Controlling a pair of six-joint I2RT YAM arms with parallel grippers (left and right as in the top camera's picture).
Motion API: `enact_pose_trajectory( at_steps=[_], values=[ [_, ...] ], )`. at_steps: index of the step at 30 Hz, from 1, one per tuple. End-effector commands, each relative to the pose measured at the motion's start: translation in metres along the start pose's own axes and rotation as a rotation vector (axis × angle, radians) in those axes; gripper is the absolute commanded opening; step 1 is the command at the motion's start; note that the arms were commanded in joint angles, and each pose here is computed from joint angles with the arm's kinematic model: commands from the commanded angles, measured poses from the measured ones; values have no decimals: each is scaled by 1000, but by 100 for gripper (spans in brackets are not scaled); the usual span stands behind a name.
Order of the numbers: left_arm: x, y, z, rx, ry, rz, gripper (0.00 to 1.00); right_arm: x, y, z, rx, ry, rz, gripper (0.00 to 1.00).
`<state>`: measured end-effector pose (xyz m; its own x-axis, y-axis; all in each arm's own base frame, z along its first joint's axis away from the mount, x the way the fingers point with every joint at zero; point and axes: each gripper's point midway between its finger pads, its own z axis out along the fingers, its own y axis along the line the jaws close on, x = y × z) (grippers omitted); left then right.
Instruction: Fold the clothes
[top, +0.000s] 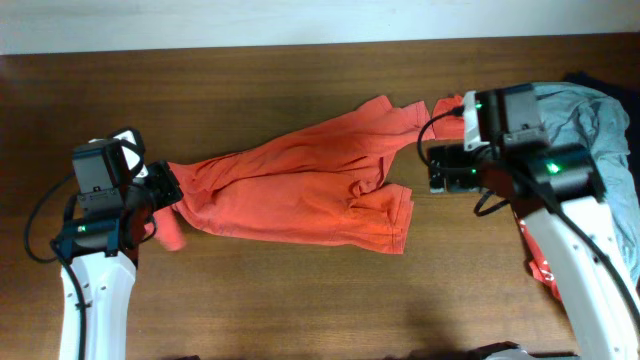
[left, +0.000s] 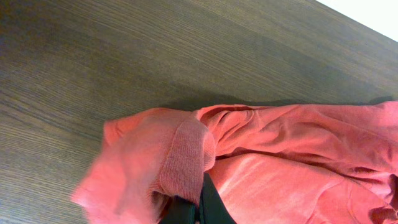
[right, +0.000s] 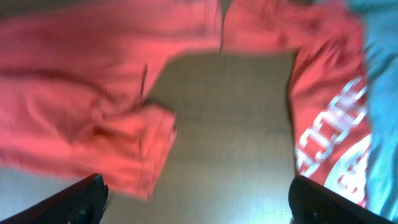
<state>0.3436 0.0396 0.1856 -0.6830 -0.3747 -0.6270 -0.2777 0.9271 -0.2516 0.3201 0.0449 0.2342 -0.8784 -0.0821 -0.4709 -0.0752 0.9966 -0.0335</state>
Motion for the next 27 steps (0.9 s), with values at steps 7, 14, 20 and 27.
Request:
enact_pose_trajectory(
  at_steps=[7, 14, 20, 27],
  values=[
    [-6, 5, -7, -30, -33, 25, 1, 53, 54, 81, -282, 384, -71, 89],
    [-6, 5, -7, -30, -33, 25, 0, 93, 71, 135, -273, 536, -135, 88],
    [-7, 5, -7, -31, -38, 27, 0, 115, 76, 170, -275, 541, -147, 89],
    [-61, 5, -10, -63, -258, 46, 0, 137, 83, 183, -312, 547, -141, 76]
  ],
)
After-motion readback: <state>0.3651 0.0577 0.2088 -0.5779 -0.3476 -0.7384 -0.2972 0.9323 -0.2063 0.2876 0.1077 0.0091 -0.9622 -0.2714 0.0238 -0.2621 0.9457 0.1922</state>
